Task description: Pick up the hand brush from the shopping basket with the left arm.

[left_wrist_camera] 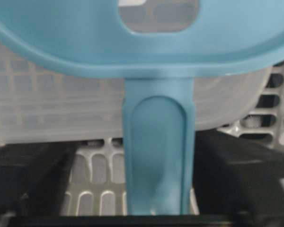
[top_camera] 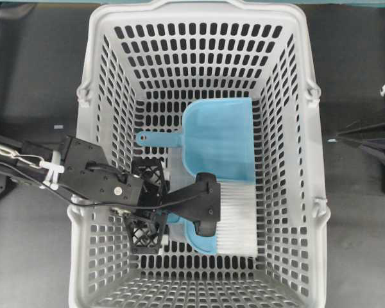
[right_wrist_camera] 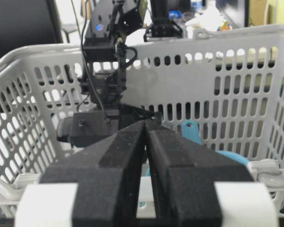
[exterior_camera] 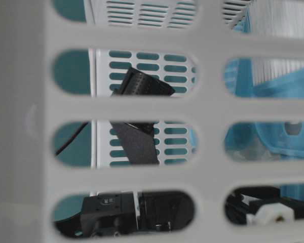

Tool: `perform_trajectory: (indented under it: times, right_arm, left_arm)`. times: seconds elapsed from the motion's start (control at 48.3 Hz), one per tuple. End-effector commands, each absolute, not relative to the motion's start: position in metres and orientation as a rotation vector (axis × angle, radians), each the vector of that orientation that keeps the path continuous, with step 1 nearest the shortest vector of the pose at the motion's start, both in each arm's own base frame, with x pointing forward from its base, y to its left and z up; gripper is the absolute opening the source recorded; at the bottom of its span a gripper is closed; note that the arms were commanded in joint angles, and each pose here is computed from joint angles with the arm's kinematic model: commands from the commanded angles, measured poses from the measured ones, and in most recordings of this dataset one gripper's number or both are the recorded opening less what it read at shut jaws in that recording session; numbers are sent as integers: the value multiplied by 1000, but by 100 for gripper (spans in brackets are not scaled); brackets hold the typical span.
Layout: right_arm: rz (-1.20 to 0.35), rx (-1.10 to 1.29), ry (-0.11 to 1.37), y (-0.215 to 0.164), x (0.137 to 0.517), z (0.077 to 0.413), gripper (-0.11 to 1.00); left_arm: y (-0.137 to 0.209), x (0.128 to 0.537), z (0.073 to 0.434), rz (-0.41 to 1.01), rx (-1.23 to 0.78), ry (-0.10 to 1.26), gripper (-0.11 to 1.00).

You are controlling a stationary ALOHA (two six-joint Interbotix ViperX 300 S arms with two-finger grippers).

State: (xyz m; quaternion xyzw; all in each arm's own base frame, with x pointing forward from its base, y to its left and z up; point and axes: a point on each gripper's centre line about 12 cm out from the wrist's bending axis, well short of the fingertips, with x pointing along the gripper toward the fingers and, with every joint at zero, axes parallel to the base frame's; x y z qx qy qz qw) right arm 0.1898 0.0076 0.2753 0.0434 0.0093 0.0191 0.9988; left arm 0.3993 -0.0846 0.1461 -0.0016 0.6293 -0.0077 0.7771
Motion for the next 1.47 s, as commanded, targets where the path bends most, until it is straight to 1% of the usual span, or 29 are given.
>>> perform_trajectory:
  times: [0.0, 0.083, 0.124, 0.145, 0.186, 0.394, 0.518, 0.601, 0.684, 0.787, 0.85, 1.036, 1.16, 1.243, 1.45]
  right_arm:
    - [41, 90, 13, 8, 191, 277, 0]
    - [40, 93, 13, 8, 191, 277, 0]
    - [41, 93, 11, 8, 191, 278, 0]
    - [39, 93, 11, 8, 191, 278, 0]
    - [39, 93, 13, 8, 191, 277, 0]
    - [41, 93, 10, 8, 191, 278, 0]
    - [39, 95, 10, 8, 191, 278, 0]
    - [40, 95, 10, 8, 191, 278, 0]
    - [39, 95, 10, 8, 191, 278, 0]
    - [39, 95, 11, 8, 191, 278, 0]
    - [40, 95, 10, 8, 191, 278, 0]
    - [39, 95, 10, 8, 191, 278, 0]
    - [39, 95, 8, 8, 191, 278, 0]
    - [39, 95, 8, 8, 191, 278, 0]
    - [39, 95, 5, 8, 191, 278, 0]
  left_arm:
    - [-86, 401, 151, -20, -3, 1343, 60]
    - [-85, 400, 152, -24, 1, 1341, 33]
    - [-85, 400, 153, -26, 3, 1338, 23]
    - [-86, 400, 154, -29, 5, 1335, 22]
    - [-86, 399, 154, -30, 7, 1337, 23]
    - [-87, 398, 157, -35, 10, 1331, 23]
    - [-88, 400, 170, -42, 6, 1298, 23]
    - [-89, 401, 189, -49, 2, 1260, 23]
    - [-89, 401, 214, -53, -5, 1221, 23]
    - [-88, 398, 254, -55, -10, 1184, 23]
    - [-87, 395, 284, -62, -1, 1170, 23]
    - [-82, 383, 355, -71, 37, 1206, 23]
    - [-77, 377, 391, -51, 27, 1238, 23]
    - [-74, 376, 401, -41, 25, 1261, 23]
    - [-73, 378, 400, -34, 24, 1280, 23]
